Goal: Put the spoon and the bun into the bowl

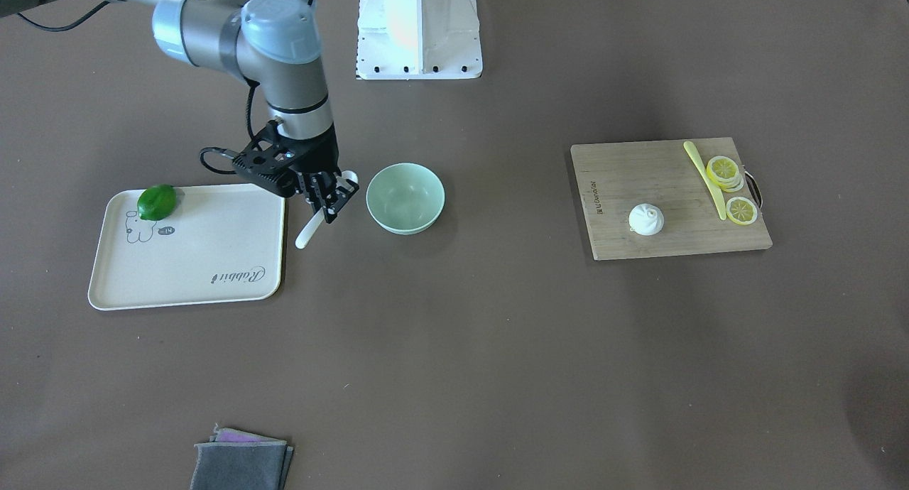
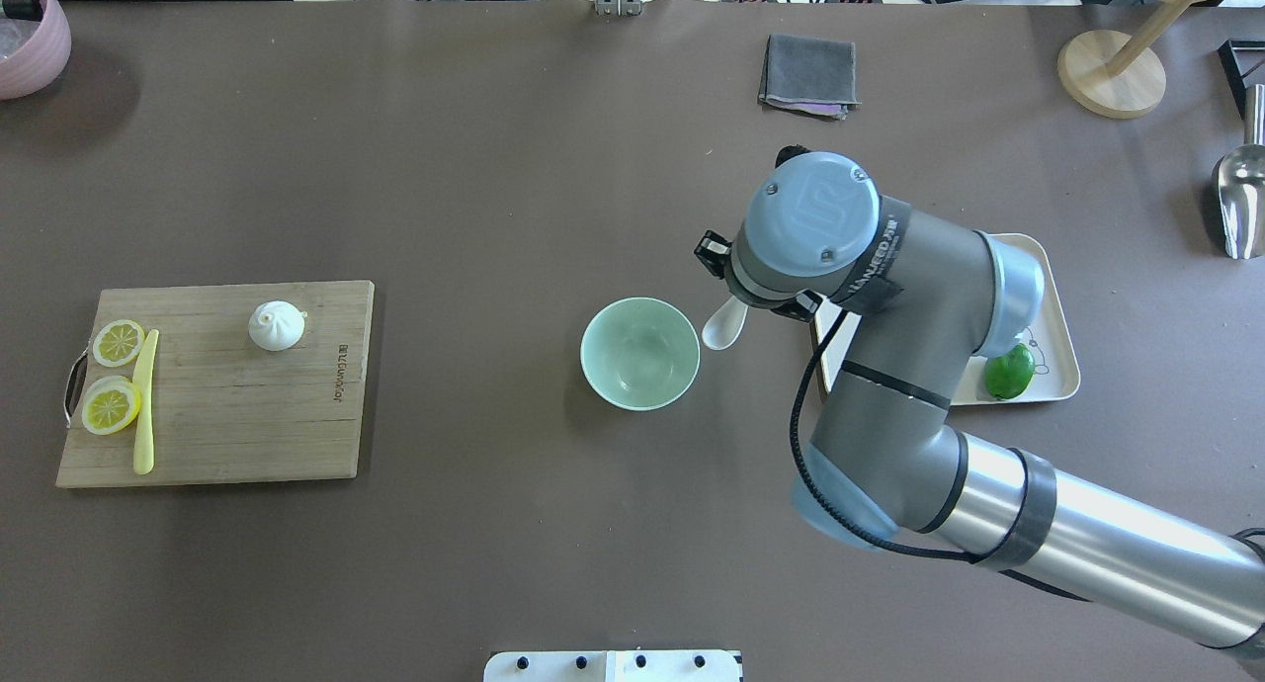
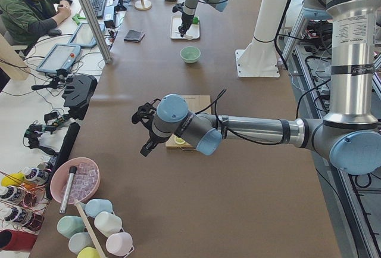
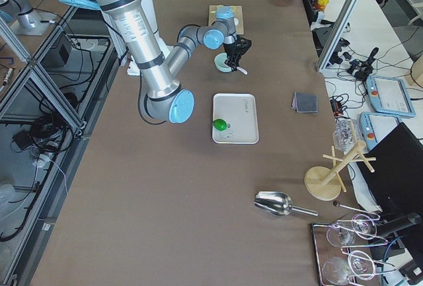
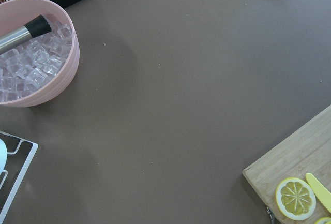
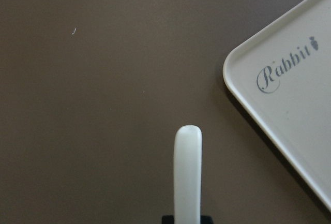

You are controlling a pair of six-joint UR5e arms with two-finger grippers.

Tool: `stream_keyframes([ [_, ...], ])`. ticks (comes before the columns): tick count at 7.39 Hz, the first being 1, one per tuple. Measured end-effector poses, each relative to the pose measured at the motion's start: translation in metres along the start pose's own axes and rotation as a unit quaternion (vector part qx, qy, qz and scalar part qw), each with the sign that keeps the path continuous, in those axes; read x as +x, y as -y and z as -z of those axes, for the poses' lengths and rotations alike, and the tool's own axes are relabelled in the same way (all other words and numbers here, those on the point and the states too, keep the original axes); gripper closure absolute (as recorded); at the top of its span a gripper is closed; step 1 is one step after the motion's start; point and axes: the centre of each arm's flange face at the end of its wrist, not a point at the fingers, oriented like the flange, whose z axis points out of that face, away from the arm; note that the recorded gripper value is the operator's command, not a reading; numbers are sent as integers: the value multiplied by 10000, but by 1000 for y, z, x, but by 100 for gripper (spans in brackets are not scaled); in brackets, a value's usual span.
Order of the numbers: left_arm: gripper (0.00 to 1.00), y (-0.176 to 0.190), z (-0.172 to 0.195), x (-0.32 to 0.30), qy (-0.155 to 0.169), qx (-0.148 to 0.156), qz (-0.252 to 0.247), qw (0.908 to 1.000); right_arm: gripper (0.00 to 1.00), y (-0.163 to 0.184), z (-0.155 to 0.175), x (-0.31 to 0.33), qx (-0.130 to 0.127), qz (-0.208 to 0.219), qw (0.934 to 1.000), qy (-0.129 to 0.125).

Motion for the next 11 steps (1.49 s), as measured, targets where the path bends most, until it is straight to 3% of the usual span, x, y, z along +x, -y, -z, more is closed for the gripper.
stream_keyframes([
  [2,1,0,0,0,-3,-1,-7,10000,63,-56,-3,-15,235,-144,9996,-66],
  [3,1,0,0,0,-6,1,-9,10000,58,-70,-10,-20,354,-221,9991,-83],
  [4,1,0,0,1,-8,2,-13,10000,39,-77,-15,-27,438,-290,9986,-104],
  [5,1,0,0,1,-7,4,-19,10000,15,-80,-18,-33,490,-338,9982,-120],
  [6,1,0,0,1,-4,4,-20,10000,0,-80,-20,-36,548,-348,9978,-121],
  [9,1,1,0,1,-27,5,4,10000,0,-54,-5,-38,697,-30,9975,-81],
  [11,1,4,-1,12,-348,30,165,9993,0,12,14,-11,410,555,9975,-180],
])
